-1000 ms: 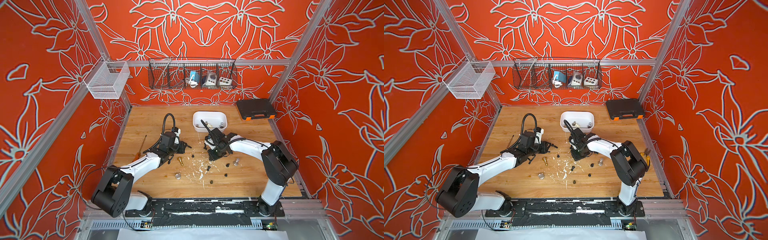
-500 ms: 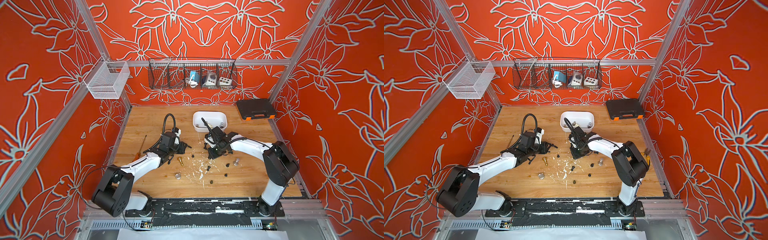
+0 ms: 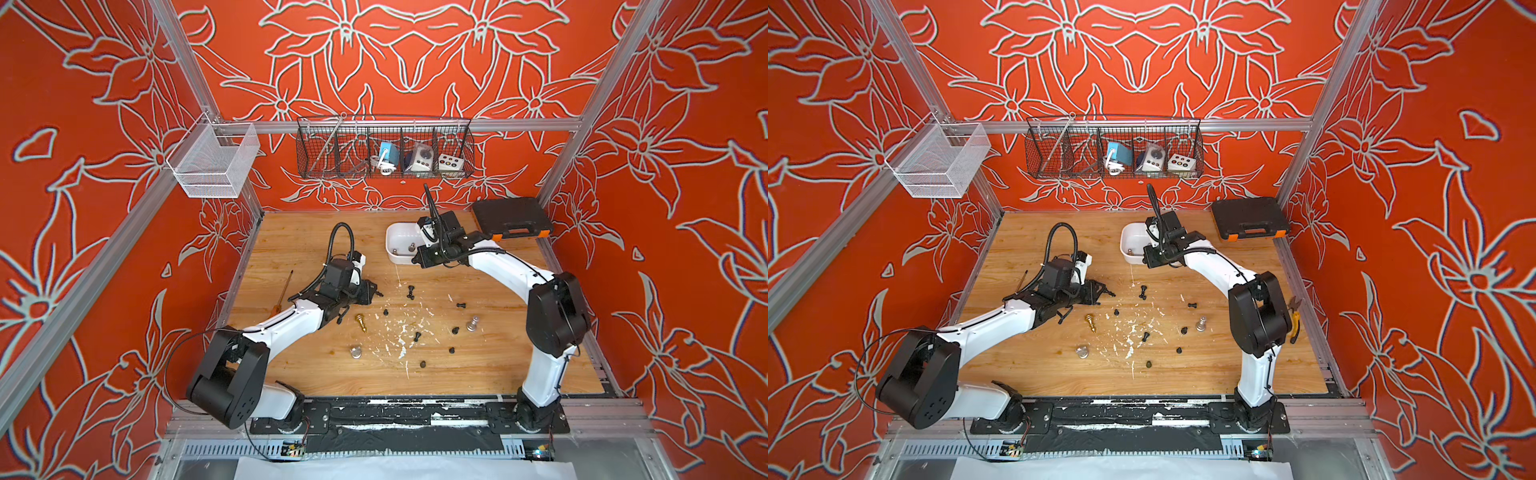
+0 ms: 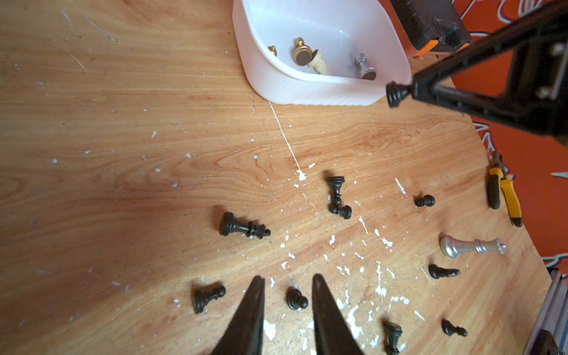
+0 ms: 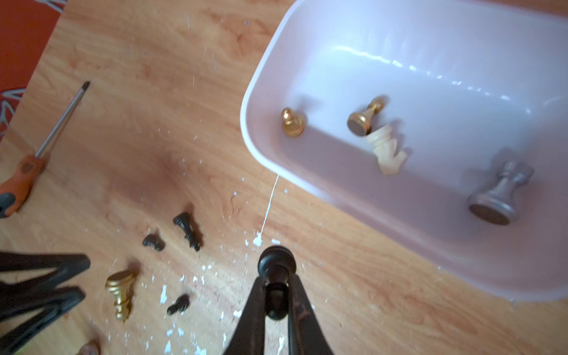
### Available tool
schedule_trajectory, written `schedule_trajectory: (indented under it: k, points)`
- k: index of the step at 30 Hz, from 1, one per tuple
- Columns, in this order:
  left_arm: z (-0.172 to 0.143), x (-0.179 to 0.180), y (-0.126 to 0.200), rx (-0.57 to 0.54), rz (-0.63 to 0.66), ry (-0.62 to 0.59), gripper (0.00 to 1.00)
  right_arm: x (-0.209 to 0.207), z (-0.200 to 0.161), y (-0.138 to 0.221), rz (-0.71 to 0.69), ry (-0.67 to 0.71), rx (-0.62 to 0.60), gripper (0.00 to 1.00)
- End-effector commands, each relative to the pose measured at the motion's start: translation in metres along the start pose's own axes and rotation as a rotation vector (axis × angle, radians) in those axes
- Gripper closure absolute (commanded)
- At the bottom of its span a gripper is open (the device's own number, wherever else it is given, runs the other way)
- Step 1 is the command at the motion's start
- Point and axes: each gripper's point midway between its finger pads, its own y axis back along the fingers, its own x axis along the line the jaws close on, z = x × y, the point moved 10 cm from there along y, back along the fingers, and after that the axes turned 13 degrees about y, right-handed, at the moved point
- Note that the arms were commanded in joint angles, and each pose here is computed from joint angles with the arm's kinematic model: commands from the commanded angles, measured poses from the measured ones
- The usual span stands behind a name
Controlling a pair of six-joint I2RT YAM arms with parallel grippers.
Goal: Put the chess pieces into the storage box
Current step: Pick up the chess piece at the center of the board, then place the chess piece in the storage box.
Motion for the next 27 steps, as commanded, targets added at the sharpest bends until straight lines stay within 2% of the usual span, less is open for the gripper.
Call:
schedule_trajectory:
  k: [1,9,17,24,27]
  points:
    - [0.004,-0.004,0.003,0.005,-0.013,-0.012,0.72,-0.016,0.018,-0.011,-0.004,-0.046,-0.076,0.85]
    - [-0.002,-0.002,0.01,0.025,-0.014,-0.015,0.72,-0.048,0.036,-0.039,-0.048,-0.209,-0.204,0.85]
    - [-0.011,0.003,0.017,0.024,-0.01,0.014,0.72,-0.064,0.035,-0.066,-0.064,-0.378,-0.287,0.84]
    - [-0.014,0.004,0.02,0.031,-0.001,0.015,0.72,-0.067,0.036,-0.077,-0.064,-0.435,-0.306,0.82]
    - [-0.015,0.005,0.019,0.031,0.009,0.015,0.72,-0.067,0.035,-0.078,-0.048,-0.441,-0.305,0.78]
